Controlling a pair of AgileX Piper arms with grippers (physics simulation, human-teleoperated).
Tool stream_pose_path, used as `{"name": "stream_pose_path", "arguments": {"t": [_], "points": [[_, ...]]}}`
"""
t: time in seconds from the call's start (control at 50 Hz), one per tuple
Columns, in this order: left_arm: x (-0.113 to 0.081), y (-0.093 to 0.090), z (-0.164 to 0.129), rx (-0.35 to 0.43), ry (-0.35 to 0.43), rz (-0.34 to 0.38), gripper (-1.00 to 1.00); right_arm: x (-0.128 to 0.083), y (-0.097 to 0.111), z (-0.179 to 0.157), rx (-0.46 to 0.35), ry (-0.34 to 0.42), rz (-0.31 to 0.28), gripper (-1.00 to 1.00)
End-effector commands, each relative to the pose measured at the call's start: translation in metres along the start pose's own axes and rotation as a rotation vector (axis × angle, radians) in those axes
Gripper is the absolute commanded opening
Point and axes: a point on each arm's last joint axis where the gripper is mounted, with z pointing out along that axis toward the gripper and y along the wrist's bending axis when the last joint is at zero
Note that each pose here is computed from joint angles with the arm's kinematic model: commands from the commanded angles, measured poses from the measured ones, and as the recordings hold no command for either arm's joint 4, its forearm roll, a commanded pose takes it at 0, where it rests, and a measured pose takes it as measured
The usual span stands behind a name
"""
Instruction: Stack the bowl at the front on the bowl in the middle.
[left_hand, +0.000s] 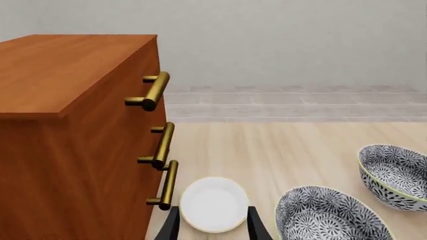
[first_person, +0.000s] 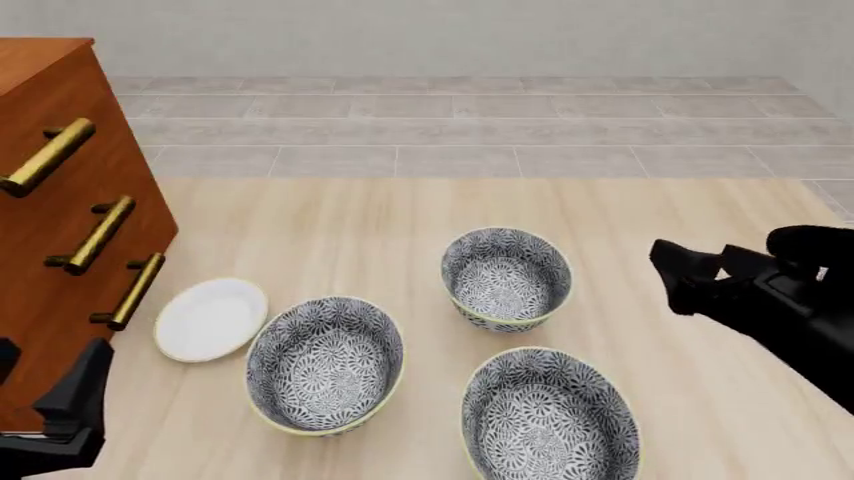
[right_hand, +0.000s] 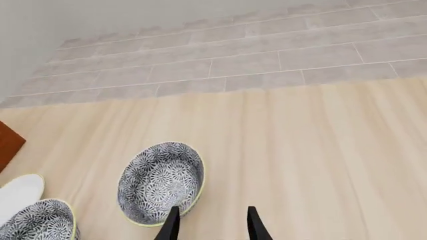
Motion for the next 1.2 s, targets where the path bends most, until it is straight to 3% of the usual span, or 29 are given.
{"name": "stream_pose_path", "arguments": {"t": [0.02, 0.42, 0.76, 1.2], "points": [[0.000, 0.000, 0.002, 0.007, 0.009, -0.004, 1.00, -0.006, 0.008, 0.028, -0.008, 0.111, 0.024, 1.00], [0.001, -0.001, 0.001, 0.016, 0.016, -0.001, 1.00, -0.010, 0.010, 0.071, 0.020, 0.209, 0.057, 1.00], [0.001, -0.001, 0.002, 0.021, 0.022, -0.001, 1.00, 0.011, 0.011, 0.115, 0.042, 0.330, 0.075, 1.00], [0.002, -0.002, 0.001, 0.038, 0.023, -0.001, 1.00, 0.018, 0.011, 0.138, 0.051, 0.359, 0.092, 1.00]]}}
